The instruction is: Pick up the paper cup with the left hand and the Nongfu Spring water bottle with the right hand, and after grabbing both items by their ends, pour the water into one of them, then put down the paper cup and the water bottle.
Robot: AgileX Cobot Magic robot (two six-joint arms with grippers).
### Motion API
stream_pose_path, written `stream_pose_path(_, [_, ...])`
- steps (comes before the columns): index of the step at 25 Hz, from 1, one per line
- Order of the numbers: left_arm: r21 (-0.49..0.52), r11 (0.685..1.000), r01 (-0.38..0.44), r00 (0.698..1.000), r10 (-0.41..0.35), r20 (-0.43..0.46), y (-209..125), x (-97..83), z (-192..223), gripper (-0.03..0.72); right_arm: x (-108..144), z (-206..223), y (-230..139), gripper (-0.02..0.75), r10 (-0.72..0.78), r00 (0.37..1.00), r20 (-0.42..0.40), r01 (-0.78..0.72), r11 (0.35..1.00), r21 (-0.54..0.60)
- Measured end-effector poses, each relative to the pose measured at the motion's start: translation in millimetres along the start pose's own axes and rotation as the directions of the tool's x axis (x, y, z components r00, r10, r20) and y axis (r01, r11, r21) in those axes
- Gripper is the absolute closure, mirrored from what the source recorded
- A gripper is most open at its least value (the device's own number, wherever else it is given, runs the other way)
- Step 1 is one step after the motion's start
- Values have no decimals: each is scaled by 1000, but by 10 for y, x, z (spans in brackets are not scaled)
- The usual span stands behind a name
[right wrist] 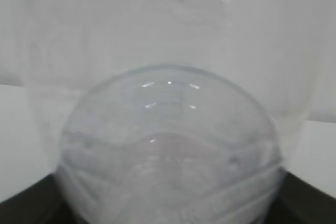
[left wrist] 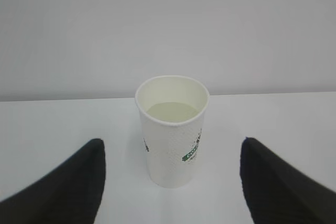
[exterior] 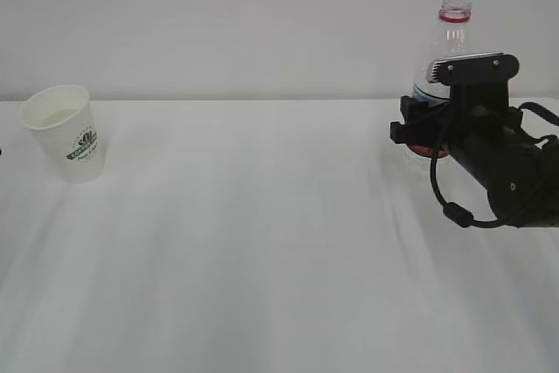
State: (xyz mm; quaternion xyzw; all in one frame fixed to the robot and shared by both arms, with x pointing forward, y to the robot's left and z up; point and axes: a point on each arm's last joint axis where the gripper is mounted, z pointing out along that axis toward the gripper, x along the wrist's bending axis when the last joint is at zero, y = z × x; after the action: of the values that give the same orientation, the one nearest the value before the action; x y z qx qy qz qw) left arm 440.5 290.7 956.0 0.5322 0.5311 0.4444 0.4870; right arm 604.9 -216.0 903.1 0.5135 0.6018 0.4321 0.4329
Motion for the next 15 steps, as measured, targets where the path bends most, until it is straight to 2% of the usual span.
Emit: stream_pose_path(15, [4,1000,-8,1000,8,11,-8,-10,3,109,48,232,-158,234,-4,1000,-1,4,1000,21])
